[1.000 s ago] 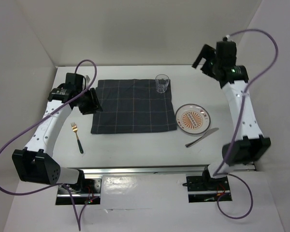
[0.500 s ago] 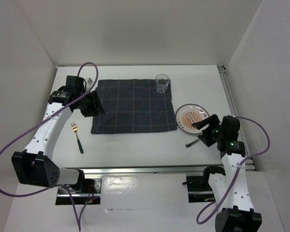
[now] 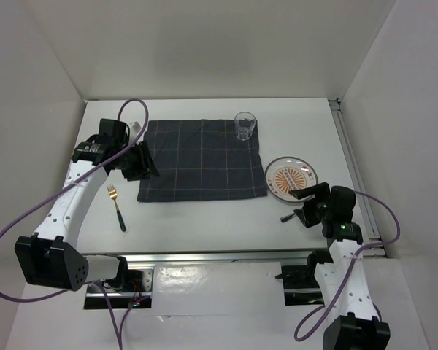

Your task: Set the dinner table for one person

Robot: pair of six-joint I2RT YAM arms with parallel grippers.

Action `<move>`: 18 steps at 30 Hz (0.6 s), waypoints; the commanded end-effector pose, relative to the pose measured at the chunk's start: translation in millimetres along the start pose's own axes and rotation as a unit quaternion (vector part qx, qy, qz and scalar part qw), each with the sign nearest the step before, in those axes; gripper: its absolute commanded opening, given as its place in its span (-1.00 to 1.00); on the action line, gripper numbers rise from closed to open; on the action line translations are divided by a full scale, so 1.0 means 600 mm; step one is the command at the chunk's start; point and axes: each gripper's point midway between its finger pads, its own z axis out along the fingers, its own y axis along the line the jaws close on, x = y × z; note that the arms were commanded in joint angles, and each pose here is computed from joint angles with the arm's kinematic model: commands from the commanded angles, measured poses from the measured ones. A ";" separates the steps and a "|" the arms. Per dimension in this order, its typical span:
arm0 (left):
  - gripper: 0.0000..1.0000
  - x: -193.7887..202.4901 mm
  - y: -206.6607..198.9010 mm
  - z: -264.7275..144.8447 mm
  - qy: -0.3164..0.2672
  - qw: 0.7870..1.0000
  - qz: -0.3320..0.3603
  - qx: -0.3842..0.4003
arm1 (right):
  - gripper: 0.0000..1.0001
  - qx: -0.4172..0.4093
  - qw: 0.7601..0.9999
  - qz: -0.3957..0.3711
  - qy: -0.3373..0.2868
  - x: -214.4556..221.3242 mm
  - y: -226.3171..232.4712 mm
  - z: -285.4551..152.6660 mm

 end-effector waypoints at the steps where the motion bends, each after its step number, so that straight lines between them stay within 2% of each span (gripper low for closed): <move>1: 0.04 -0.002 -0.009 -0.016 -0.017 1.000 0.022 0.013 | 0.66 -0.012 0.999 0.010 -0.036 -0.024 0.008 0.007; 3: 0.04 0.003 -0.008 -0.013 -0.011 1.000 0.021 0.016 | 0.74 -0.004 0.999 0.018 -0.039 -0.023 -0.007 0.016; 7: 0.04 0.003 -0.008 -0.013 -0.011 1.000 0.021 0.016 | 0.74 -0.004 0.999 0.030 -0.034 -0.018 -0.023 0.033; 13: 0.04 0.006 -0.004 -0.013 -0.004 1.000 0.018 0.008 | 0.68 -0.028 0.998 0.022 -0.049 -0.029 -0.016 0.047; 18: 0.04 0.000 -0.005 -0.016 -0.011 1.000 0.020 0.006 | 0.59 -0.016 0.999 0.031 -0.038 -0.030 -0.021 0.066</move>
